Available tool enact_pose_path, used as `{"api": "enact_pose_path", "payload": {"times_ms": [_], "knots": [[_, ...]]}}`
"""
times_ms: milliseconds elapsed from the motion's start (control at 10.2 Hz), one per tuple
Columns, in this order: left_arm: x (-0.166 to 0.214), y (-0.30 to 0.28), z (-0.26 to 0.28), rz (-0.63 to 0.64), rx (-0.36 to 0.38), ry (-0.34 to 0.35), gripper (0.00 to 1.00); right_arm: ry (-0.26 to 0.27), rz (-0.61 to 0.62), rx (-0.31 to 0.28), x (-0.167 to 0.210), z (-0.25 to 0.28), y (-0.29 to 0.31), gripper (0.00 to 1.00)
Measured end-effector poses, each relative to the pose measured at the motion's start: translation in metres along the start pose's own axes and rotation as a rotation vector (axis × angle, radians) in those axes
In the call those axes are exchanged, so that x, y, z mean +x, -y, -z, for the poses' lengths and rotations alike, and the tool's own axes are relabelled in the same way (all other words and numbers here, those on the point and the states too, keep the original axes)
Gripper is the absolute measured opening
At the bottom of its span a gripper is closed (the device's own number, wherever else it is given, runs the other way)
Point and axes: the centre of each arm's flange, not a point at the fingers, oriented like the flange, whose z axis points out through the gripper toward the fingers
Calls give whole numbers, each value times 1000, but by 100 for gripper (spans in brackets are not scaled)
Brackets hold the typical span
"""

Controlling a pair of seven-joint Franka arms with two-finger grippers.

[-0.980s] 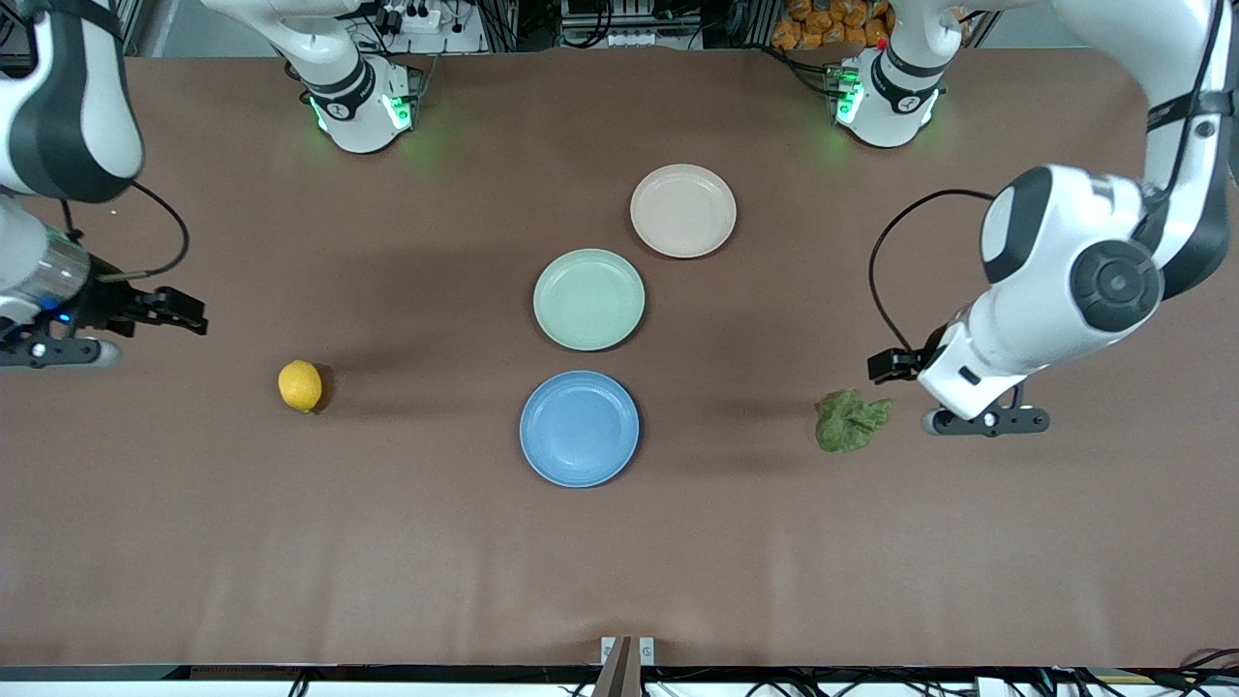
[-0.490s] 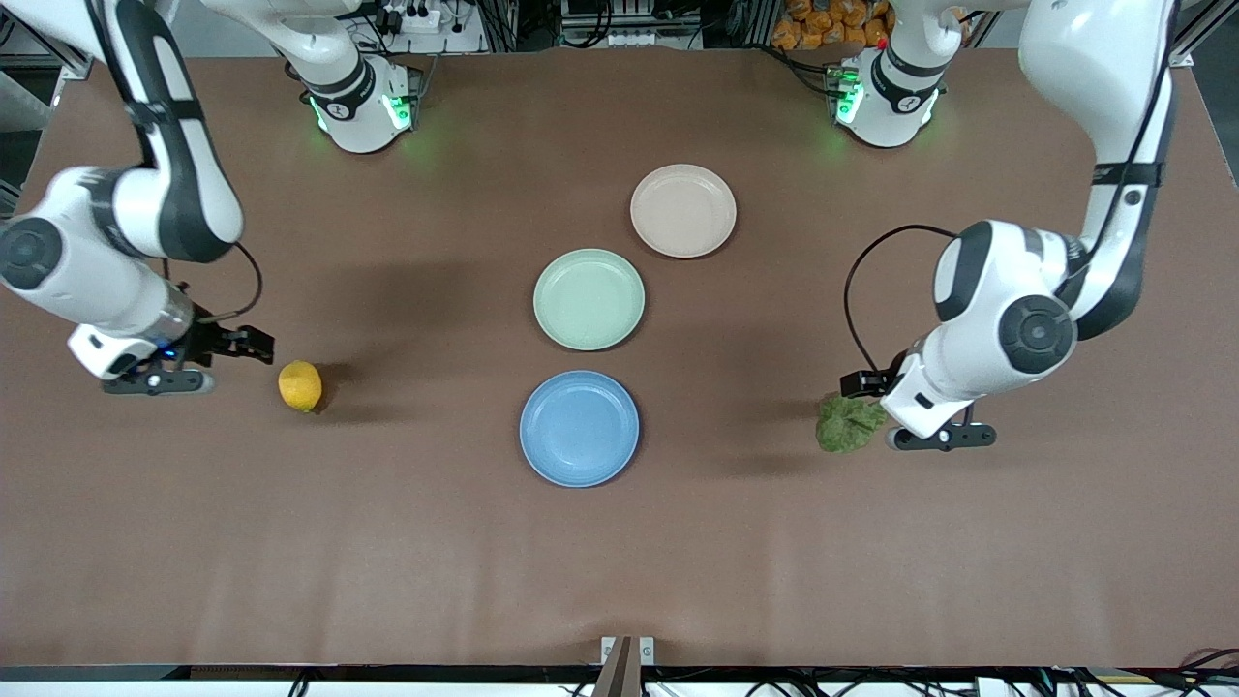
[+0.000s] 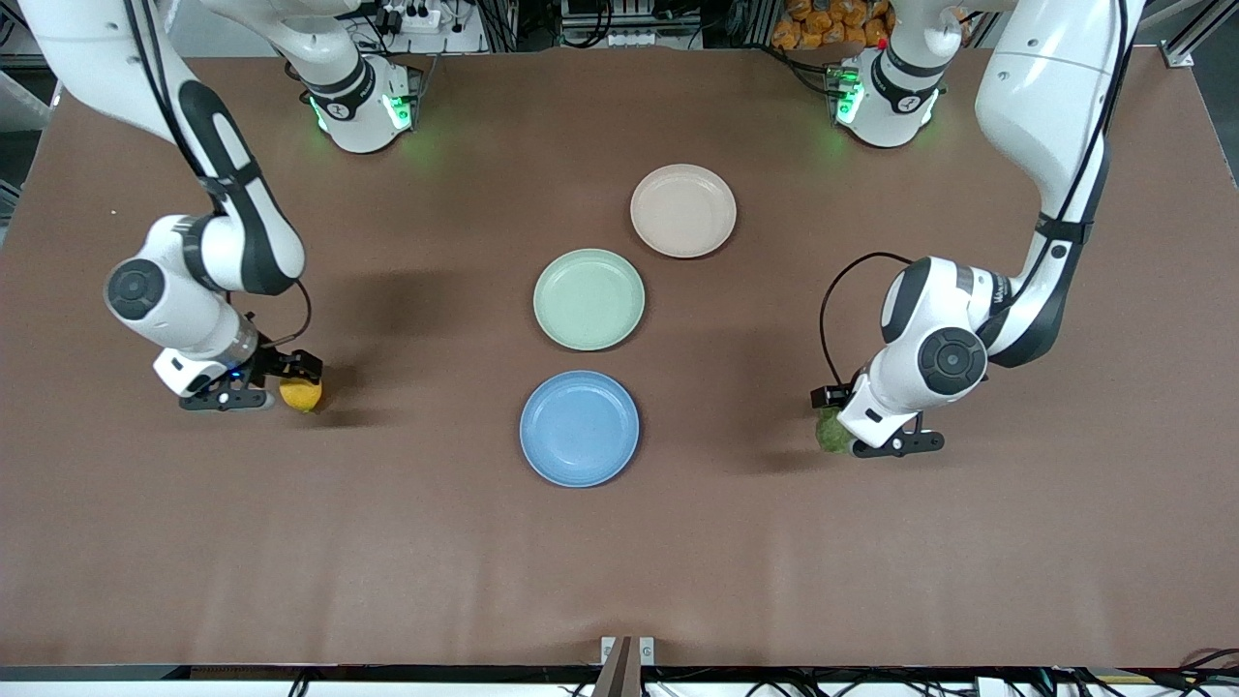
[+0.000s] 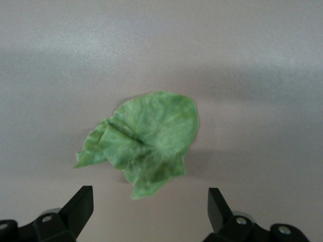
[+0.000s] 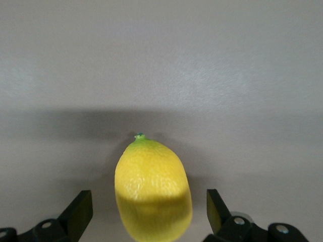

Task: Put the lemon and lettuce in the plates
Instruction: 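Close the right gripper on the lemon while the left gripper grasps lettuce, then carry the lemon to the blue plate while the left gripper lifts lettuce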

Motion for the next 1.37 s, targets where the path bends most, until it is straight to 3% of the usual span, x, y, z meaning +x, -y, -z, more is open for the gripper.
{"api": "enact_pose_path", "payload": {"times_ms": [392, 686, 882, 1176, 1373], "knots": [[8, 7, -33, 15, -8, -1, 100, -32, 5, -6, -1, -26, 2, 99], [8, 7, -51, 15, -10, 7, 100, -30, 7, -6, -2, -30, 4, 64], [9, 8, -55, 17, -12, 4, 72, -31, 19, 1, 2, -25, 11, 64], [11, 9, -53, 21, -13, 1, 34, 89, 15, 24, 21, 29, 34, 64], [12, 9, -52, 21, -14, -3, 7, 79, -26, 45, 42, 83, 85, 64]]}}
